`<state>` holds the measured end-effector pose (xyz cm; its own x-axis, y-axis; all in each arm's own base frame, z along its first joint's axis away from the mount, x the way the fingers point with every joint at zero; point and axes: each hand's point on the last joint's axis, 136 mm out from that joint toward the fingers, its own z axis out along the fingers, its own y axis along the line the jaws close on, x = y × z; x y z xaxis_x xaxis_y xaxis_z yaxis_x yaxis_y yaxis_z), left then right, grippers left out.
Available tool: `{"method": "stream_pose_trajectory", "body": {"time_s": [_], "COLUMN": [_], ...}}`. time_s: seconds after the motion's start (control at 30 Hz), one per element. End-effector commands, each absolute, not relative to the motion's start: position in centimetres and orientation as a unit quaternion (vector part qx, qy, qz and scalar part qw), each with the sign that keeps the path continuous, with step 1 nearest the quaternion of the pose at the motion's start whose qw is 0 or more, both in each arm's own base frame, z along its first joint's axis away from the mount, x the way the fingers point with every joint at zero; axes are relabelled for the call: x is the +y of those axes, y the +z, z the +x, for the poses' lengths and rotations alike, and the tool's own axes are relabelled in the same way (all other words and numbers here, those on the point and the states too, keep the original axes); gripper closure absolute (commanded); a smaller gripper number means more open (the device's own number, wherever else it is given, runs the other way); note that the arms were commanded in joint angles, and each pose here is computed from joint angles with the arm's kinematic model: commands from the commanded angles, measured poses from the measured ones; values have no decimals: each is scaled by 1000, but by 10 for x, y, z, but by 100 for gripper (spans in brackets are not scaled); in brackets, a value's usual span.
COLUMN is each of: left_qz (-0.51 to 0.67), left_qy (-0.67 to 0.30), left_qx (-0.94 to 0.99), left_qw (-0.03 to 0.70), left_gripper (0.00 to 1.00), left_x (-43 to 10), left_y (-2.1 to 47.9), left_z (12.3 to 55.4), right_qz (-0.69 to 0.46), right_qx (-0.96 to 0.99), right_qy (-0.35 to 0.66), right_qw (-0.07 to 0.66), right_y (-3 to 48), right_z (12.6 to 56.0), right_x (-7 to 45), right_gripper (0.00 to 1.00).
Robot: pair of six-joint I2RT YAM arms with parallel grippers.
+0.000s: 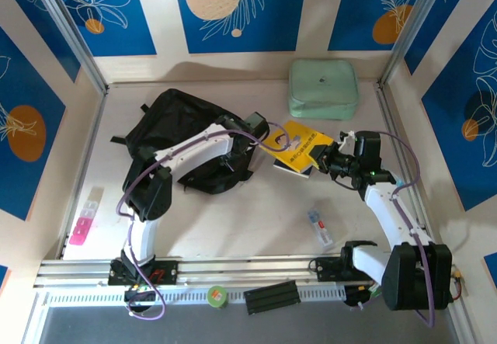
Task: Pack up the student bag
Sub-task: Open the student bag at the top-center of the table.
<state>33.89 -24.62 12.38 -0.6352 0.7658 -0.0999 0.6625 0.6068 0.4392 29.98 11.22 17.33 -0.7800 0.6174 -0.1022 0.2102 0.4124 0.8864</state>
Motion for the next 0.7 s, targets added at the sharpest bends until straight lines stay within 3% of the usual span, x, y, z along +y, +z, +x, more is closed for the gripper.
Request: {"method": "stream_pose_trajectory", "body": {"time_s": [0.0,0.17,0.47,0.67], "left_qz": [391,371,312,314], "left_qy": [214,200,166,102], "left_qx": [877,870,843,800], "left_qw": [179,256,406,501], "left_gripper": [89,100,100,100], "left_x": [-239,-240,-228,-239], "left_y": [156,186,249,276], "left_z": [346,350,351,345], "right_qz": [227,227,166,117], "right_qx": [807,807,784,804], "right_qy": [490,483,524,520], "right_qw": [237,253,288,264], "right_y": [196,195,219,218], "right_z": [306,309,308,309], "right_x": [111,108,132,190], "right_gripper": [97,98,97,97]}}
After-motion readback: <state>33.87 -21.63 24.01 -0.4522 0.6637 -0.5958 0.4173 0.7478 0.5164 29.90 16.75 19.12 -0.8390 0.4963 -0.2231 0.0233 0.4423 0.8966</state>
